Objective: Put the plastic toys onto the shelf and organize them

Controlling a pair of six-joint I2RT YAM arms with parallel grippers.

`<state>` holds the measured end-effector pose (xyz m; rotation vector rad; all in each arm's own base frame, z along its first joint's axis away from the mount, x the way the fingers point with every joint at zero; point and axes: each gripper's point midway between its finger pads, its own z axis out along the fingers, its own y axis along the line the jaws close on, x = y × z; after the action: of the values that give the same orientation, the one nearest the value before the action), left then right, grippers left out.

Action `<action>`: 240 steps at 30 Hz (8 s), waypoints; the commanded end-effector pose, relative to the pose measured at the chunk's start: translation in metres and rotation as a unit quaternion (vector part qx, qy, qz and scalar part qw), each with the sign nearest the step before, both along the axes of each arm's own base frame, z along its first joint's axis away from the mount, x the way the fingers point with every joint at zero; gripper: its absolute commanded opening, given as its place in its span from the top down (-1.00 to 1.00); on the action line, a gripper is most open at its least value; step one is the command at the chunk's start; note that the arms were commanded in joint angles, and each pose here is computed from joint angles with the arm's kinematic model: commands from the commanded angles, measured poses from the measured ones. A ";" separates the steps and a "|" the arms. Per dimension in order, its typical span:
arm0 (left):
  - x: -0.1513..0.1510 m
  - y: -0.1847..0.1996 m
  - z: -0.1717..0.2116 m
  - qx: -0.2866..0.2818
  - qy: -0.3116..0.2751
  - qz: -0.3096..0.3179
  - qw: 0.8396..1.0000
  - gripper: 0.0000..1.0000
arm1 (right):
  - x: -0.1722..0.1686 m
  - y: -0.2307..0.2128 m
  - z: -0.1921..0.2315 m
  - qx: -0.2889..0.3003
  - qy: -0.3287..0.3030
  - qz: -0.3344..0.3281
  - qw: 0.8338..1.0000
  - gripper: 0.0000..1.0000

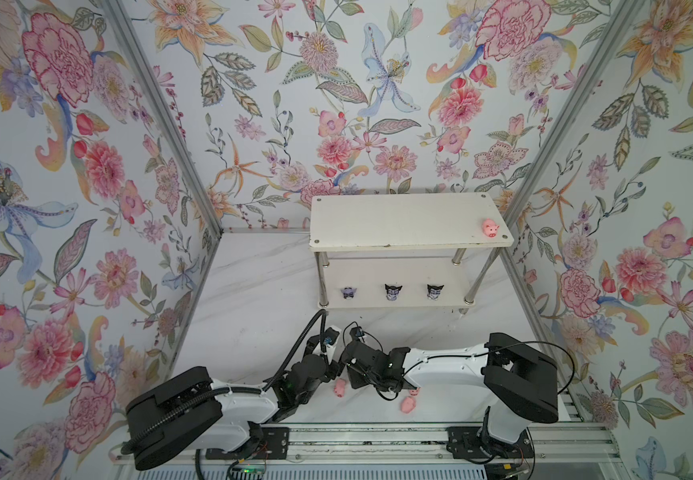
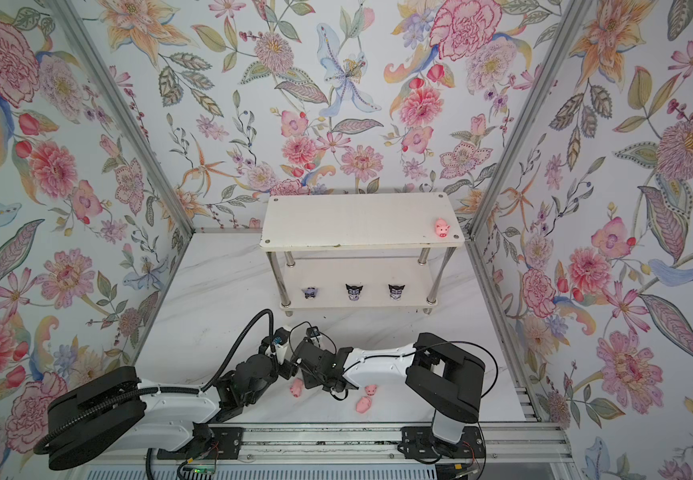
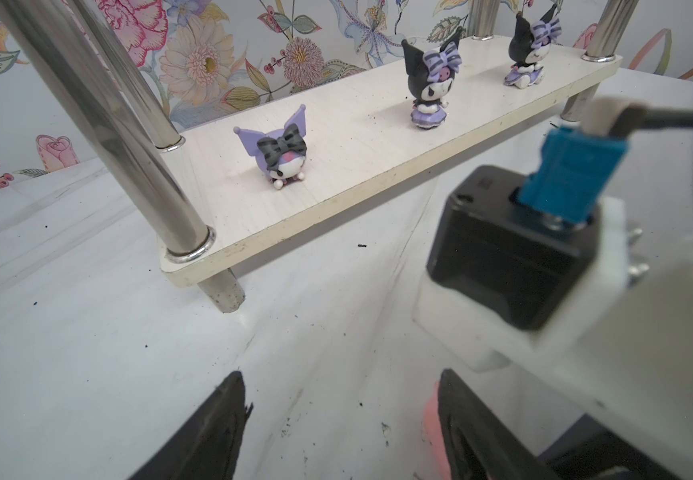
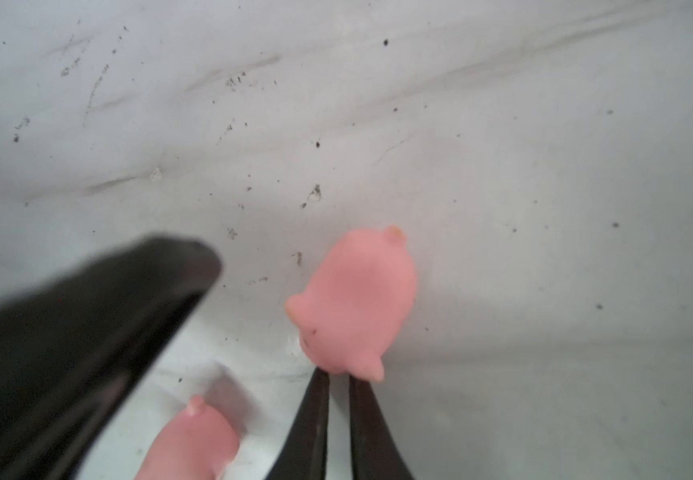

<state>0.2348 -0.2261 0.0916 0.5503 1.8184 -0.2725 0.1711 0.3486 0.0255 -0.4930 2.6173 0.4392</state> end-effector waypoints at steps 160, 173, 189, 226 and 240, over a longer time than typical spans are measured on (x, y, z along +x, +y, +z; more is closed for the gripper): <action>0.009 0.037 0.001 -0.067 0.019 0.067 0.995 -0.54 | -0.041 0.005 -0.005 0.029 0.056 0.132 0.989 1.00; 0.009 0.034 0.003 -0.067 0.017 0.059 0.996 -0.54 | 0.012 0.022 0.007 0.074 0.043 0.103 0.991 1.00; 0.004 0.019 0.006 -0.079 0.029 0.023 0.996 -0.46 | 0.014 0.007 0.017 0.104 0.035 0.041 0.993 0.81; 0.005 0.047 0.023 -0.086 -0.007 0.068 0.994 -0.49 | 0.050 0.044 -0.006 -0.012 -0.038 -0.034 0.999 0.72; 0.004 0.046 0.027 -0.095 -0.008 0.062 0.993 -0.50 | 0.053 -0.065 0.189 -0.026 -0.148 -0.028 0.988 0.84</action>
<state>0.2392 -0.1816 0.1156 0.3163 1.7901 -0.3370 0.2224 0.3256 0.1714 -0.4329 2.3944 0.3800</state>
